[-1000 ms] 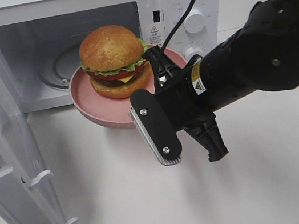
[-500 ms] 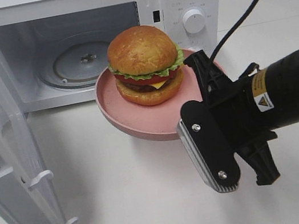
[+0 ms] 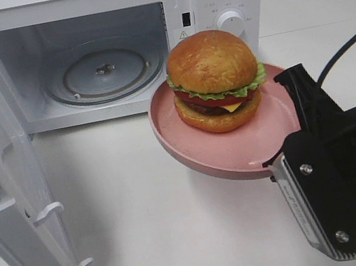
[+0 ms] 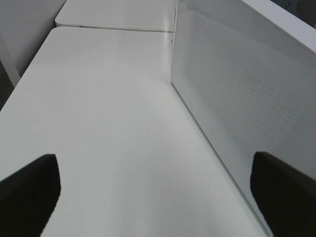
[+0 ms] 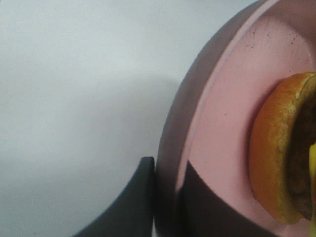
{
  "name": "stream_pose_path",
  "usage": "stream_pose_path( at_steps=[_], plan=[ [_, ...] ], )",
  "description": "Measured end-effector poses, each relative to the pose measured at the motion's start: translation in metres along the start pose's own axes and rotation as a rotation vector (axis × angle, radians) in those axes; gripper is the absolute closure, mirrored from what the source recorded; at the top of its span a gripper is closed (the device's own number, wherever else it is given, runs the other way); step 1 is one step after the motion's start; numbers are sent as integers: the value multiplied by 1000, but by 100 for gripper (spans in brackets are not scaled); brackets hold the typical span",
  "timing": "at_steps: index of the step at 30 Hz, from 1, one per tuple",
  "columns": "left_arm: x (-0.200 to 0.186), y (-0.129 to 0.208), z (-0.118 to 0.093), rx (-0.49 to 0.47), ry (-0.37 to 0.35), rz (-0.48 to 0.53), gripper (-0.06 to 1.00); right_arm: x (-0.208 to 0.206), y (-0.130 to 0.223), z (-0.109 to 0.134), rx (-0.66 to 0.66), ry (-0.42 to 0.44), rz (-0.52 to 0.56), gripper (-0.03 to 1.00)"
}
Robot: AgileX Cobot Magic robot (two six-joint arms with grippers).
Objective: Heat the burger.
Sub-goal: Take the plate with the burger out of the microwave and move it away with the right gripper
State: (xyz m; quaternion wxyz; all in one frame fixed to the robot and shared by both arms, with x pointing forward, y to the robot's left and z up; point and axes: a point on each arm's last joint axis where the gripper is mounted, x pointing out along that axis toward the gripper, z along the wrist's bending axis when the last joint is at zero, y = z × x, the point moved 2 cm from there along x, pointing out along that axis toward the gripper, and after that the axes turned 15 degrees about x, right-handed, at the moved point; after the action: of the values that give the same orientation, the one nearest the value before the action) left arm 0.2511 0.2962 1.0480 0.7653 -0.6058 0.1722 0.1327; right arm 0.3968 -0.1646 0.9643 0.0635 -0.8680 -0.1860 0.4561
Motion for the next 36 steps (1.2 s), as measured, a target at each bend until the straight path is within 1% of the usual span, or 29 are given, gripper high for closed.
stream_pose_path(
  at_steps=[5,8,10,11,12,14,15,16,17,18,21,23,25,26,27,28,31,33,34,35,36],
  plan=[
    [0,0,0,0,0,0,-5,-12,6,6,24,7,9,91],
    [0,0,0,0,0,0,-5,-24,12,9,55,18,38,91],
    [0,0,0,0,0,0,-5,-32,19,9,83,31,84,91],
    [0,0,0,0,0,0,-5,-32,19,9,83,31,84,91],
    [0,0,0,0,0,0,-5,-37,24,10,121,43,121,91],
    [0,0,0,0,0,0,-5,-39,27,10,140,51,141,91],
    [0,0,0,0,0,0,-5,-41,32,9,177,65,181,91],
    [0,0,0,0,0,0,-5,-41,32,9,177,65,181,91],
    [0,0,0,0,0,0,-5,-43,35,9,189,73,203,91],
    [0,0,0,0,0,0,-5,-44,41,9,231,90,254,91],
    [0,0,0,0,0,0,-5,-45,43,8,260,100,273,91],
    [0,0,0,0,0,0,-5,-49,54,7,363,150,366,91],
    [0,0,0,0,0,0,-5,-51,56,6,381,166,384,91],
    [0,0,0,0,0,0,-5,-53,60,5,440,197,415,91],
    [0,0,0,0,0,0,-5,-53,60,5,440,197,415,91],
    [0,0,0,0,0,0,-5,-55,64,5,492,222,447,91],
    [0,0,0,0,0,0,-5,-55,66,5,510,229,461,91],
    [0,0,0,0,0,0,-5,-59,72,6,597,258,517,91],
    [0,0,0,0,0,0,-5,-59,72,6,597,258,517,91],
    [0,0,0,0,0,0,-5,-61,75,8,644,271,548,91],
    [0,0,0,0,0,0,-5,-61,75,8,644,271,548,91]
  ],
)
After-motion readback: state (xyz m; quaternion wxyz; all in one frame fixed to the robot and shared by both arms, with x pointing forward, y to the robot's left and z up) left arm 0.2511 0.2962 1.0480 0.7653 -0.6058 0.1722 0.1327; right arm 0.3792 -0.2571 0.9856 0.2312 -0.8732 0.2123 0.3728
